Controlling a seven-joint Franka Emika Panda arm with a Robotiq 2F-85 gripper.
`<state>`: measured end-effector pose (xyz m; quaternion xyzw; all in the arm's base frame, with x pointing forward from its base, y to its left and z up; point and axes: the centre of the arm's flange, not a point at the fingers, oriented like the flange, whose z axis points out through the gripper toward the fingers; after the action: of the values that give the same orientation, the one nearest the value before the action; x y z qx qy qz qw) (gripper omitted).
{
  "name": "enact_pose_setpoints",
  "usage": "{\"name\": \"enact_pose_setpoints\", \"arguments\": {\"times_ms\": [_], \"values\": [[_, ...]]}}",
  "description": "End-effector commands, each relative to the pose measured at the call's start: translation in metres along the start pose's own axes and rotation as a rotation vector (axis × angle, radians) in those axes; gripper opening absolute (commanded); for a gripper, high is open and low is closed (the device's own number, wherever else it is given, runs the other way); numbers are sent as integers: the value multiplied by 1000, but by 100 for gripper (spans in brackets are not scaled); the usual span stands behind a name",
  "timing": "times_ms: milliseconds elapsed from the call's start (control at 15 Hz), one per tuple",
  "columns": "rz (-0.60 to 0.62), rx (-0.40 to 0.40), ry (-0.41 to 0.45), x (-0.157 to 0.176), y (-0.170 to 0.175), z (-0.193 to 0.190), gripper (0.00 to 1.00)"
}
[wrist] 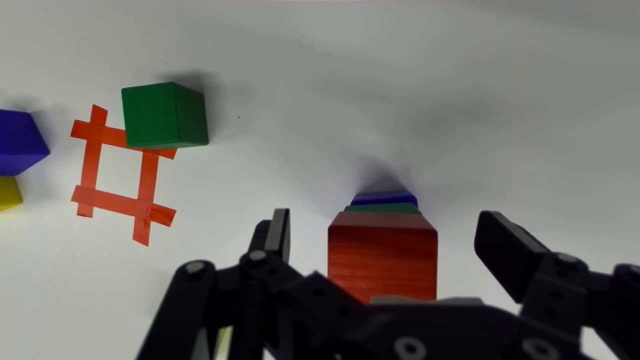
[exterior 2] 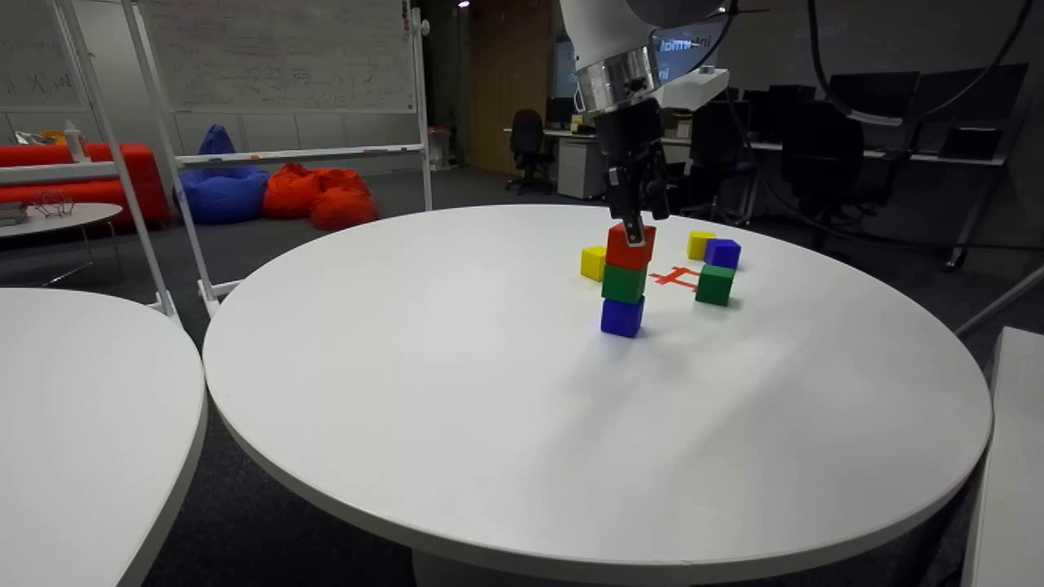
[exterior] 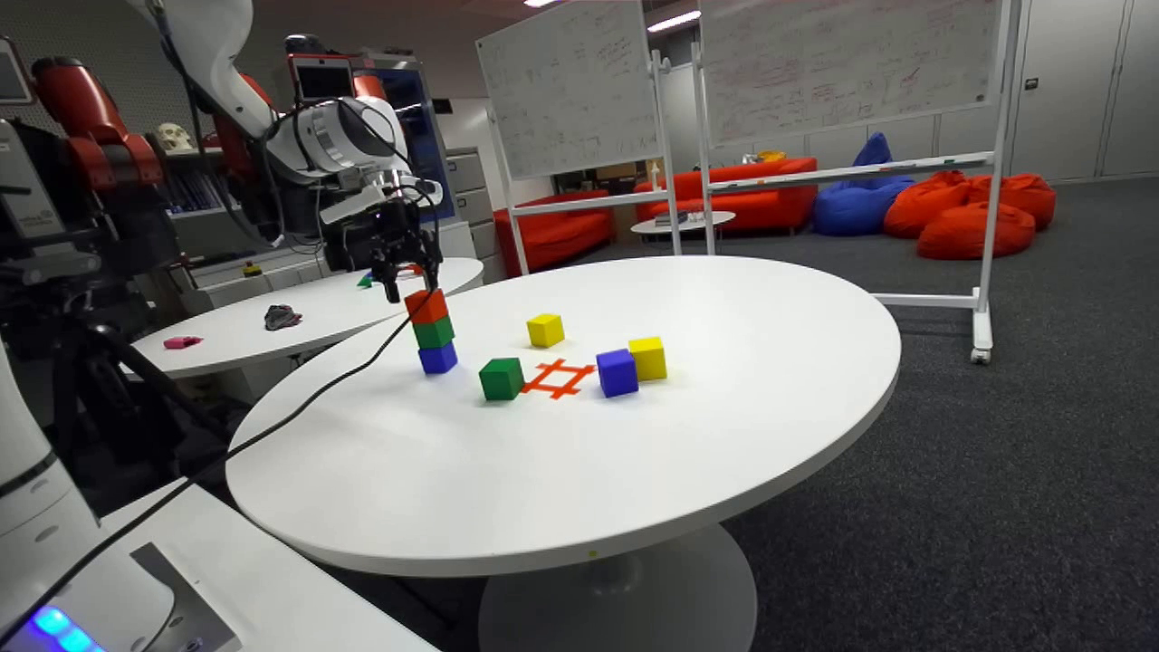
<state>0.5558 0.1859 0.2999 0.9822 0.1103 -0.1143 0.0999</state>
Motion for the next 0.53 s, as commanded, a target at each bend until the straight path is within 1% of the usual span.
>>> {"name": "enact_pose_setpoints", "arguments": {"times_ms": [0, 467], "values": [[-5, 13, -6, 6, 6, 2, 100], [-14, 5, -8, 9, 2, 2, 100]]}}
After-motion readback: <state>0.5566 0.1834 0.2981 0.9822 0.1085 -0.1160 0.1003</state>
